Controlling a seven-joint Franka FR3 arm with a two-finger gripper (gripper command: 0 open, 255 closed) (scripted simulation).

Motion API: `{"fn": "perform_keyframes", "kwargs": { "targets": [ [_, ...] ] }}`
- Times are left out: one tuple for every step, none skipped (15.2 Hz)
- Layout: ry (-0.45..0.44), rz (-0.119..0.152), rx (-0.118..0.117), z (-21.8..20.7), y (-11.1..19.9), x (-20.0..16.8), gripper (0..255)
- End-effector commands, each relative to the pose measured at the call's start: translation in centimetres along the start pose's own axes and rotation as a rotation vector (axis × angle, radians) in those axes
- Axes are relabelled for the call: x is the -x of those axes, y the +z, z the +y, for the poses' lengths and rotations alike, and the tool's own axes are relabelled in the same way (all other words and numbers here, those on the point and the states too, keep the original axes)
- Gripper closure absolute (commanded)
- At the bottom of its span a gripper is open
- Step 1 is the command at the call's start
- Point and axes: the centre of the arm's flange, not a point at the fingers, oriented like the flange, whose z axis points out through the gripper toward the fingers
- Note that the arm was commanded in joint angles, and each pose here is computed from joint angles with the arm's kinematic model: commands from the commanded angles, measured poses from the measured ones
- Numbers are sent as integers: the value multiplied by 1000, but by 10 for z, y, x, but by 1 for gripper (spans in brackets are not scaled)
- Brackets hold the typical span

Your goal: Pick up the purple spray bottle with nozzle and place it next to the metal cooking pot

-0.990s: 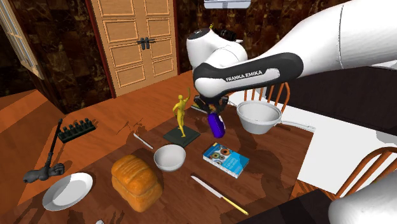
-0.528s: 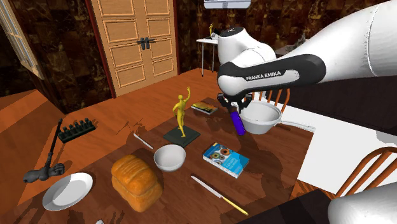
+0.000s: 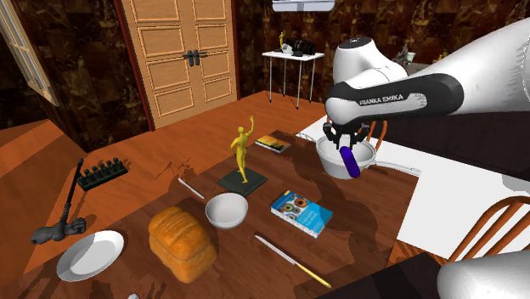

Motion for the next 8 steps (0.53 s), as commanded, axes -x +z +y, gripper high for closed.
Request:
{"fn": "perform_keyframes", "kwargs": {
  "targets": [
    [-2, 0, -1, 23, 3, -10, 255],
    [-2, 0, -1, 35, 6, -15, 255],
    [-2, 0, -1, 47, 9, -20, 255],
    [-2, 0, -1, 59, 12, -25, 255],
    [-2, 0, -1, 71, 15, -29, 255],
    [-2, 0, -1, 83, 18, -34, 255],
    [-2, 0, -1, 95, 21, -39, 255],
    [-2, 0, -1, 107, 24, -43, 255]
  ]
}}
